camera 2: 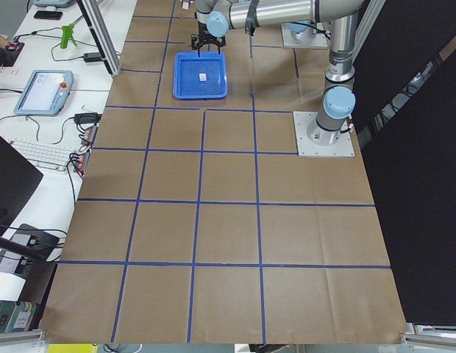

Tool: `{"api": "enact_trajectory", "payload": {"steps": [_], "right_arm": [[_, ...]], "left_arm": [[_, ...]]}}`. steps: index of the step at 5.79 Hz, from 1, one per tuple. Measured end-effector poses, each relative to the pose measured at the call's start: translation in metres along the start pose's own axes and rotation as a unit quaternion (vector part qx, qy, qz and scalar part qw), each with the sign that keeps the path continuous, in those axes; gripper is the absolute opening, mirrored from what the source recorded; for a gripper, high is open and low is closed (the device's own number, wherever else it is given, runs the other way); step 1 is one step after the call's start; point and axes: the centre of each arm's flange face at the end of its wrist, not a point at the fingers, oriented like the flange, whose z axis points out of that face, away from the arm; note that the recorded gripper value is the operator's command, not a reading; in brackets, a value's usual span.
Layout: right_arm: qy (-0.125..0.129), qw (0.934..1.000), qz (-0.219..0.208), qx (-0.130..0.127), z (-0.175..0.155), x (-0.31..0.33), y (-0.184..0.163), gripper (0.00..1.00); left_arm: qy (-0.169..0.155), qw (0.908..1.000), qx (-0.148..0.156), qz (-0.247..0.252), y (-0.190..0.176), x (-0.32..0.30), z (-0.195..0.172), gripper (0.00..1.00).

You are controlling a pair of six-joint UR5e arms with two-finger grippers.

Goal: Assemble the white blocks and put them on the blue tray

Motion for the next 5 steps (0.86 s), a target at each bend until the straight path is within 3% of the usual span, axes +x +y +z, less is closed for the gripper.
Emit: {"api": "enact_trajectory", "payload": {"steps": [1,2,3,5], "right_arm": [[-0.014,0.9998,0.002,0.015,0.023,-0.011,-0.047,0.23],[-0.022,0.9992,0.01,0.033,0.05,-0.018,-0.09,0.23],[-0.026,0.9986,0.02,0.041,0.079,-0.016,-0.131,0.23],[-0.021,0.9977,0.056,0.032,0.147,-0.011,-0.224,0.23]], "left_arm": [[-0.002,0.9941,0.002,-0.108,0.032,0.003,-0.032,0.99],[-0.007,0.973,0.007,-0.23,0.06,-0.008,-0.048,0.99],[-0.015,0.943,0.016,-0.332,0.086,-0.02,-0.061,0.99],[-0.046,0.8655,0.041,-0.497,0.11,-0.036,-0.08,0.99]]}}
